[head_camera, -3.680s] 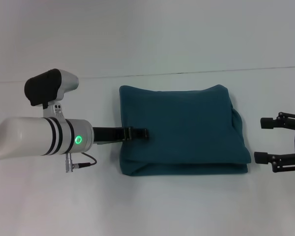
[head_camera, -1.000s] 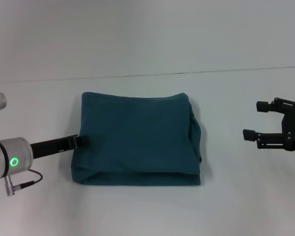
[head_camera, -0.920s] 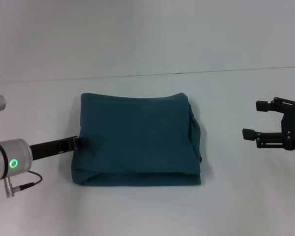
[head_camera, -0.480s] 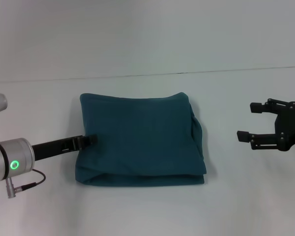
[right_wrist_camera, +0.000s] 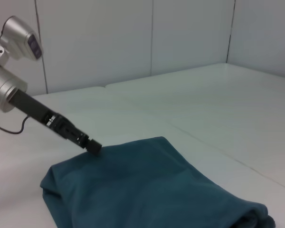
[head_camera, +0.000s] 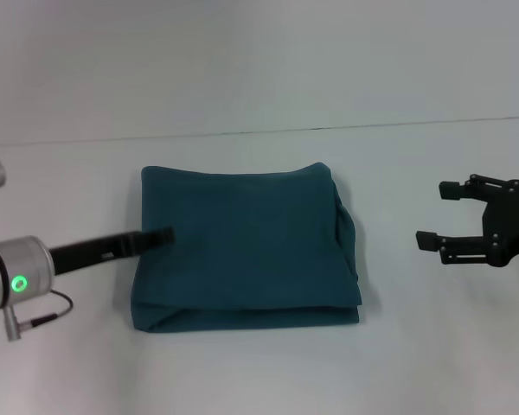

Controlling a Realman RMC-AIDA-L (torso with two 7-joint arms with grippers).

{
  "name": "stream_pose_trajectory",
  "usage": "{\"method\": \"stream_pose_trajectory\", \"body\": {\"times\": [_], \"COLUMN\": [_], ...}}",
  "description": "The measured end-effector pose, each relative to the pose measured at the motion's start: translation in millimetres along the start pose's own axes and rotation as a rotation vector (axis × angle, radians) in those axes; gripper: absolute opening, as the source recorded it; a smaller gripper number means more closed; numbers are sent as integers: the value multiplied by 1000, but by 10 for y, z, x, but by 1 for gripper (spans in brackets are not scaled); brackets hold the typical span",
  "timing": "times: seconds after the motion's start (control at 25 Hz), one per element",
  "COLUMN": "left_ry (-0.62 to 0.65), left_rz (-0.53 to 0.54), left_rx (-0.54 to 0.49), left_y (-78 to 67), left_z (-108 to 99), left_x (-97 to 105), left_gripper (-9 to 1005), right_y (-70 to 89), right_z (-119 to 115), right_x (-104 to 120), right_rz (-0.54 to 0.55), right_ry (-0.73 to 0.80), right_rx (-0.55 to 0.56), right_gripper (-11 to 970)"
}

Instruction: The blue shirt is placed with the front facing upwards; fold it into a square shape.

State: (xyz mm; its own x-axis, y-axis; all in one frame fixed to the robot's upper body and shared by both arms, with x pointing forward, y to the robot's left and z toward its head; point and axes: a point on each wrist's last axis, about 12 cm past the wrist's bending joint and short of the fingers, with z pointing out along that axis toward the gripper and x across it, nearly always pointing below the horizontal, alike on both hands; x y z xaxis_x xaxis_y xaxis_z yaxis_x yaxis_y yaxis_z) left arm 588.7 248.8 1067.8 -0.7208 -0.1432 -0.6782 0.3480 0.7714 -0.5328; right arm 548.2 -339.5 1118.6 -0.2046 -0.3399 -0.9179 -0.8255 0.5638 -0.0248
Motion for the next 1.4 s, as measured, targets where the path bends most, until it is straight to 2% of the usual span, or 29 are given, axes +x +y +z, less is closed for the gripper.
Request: {"method": "stream_pose_trajectory", "body": {"times": [0.04, 0.2, 0.36, 0.48, 0.72, 0.96, 1.04, 1.2, 1.4], "left_ry": [0, -67, -103, -100, -89, -50, -42, -21, -61], "left_rz": [0, 110, 207, 304, 547, 705, 735, 718, 742], "left_rx": [0, -52, -50, 9, 224, 521, 609, 700, 700], "left_y": [0, 46, 28, -49, -277, -481, -498, -444, -351], "left_z": [0, -86, -127, -121, -170, -416, -546, -685, -775], "left_x": [0, -171, -262, -273, -270, -278, -281, -252, -157], "left_gripper": [500, 588, 677, 872, 877, 875, 874, 873, 873], "right_y": [1, 5, 32, 54, 182, 334, 369, 435, 460], "right_z": [7, 37, 85, 133, 214, 115, 73, 108, 250], "right_x": [0, -18, -66, -100, -152, -164, -164, -177, -236], "right_rz": [1, -2, -19, -30, -64, -89, -98, -112, -124], "right_ry": [3, 3, -18, -22, -17, -26, -31, -41, -27], "right_rx": [-2, -11, -23, -40, -162, -306, -324, -344, -370], "right_gripper": [945, 945, 945, 945, 945, 945, 945, 945, 945]}}
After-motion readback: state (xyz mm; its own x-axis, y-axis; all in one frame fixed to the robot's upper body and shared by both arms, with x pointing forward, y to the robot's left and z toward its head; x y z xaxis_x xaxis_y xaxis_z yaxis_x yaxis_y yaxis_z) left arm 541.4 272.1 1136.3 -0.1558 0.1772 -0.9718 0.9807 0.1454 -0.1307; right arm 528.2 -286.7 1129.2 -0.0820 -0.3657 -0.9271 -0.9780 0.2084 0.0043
